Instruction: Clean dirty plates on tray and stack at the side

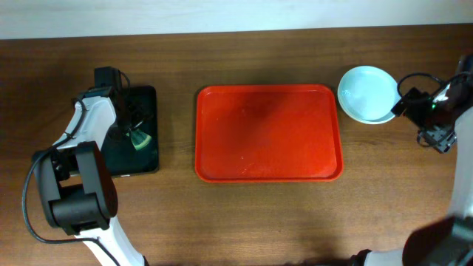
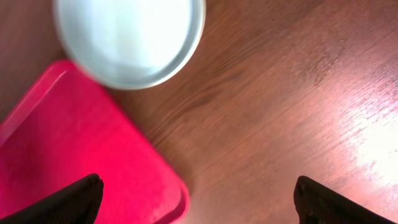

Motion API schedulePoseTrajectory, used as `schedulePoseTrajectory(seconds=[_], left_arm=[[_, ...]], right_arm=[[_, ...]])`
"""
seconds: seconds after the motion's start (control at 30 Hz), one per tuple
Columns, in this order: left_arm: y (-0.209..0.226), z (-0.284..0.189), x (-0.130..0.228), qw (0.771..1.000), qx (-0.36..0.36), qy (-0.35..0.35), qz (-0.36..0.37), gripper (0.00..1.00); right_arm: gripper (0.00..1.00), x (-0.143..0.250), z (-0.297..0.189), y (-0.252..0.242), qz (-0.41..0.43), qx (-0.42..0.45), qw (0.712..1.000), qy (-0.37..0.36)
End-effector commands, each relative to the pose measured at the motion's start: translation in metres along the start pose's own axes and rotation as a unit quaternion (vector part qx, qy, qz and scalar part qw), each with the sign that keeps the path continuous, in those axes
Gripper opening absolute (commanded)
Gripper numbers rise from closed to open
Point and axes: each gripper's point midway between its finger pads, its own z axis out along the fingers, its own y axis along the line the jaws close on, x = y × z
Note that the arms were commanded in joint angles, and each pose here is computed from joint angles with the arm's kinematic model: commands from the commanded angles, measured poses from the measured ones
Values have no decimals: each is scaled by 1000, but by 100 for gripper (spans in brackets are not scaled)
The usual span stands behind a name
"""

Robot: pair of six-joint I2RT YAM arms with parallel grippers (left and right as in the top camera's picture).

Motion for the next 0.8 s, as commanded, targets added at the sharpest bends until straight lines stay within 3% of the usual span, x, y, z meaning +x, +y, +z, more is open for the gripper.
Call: schedulePoseTrajectory(seconds=[0.0,0.13,0.27,0.77], left_arm=[[2,6,0,1000,-1,7,-1,99],[2,6,0,1000,-1,7,-1,99],[2,6,0,1000,-1,7,-1,99],[2,6,0,1000,-1,7,-1,99]], right_arm=[[98,33,-25,8,-36,-10,999,-26],[99,88,-41,10,-75,-41,995,-44],[98,134,-42,1,-94,-52,994,-13],[98,135,-8,-9,-90,4,995,51]])
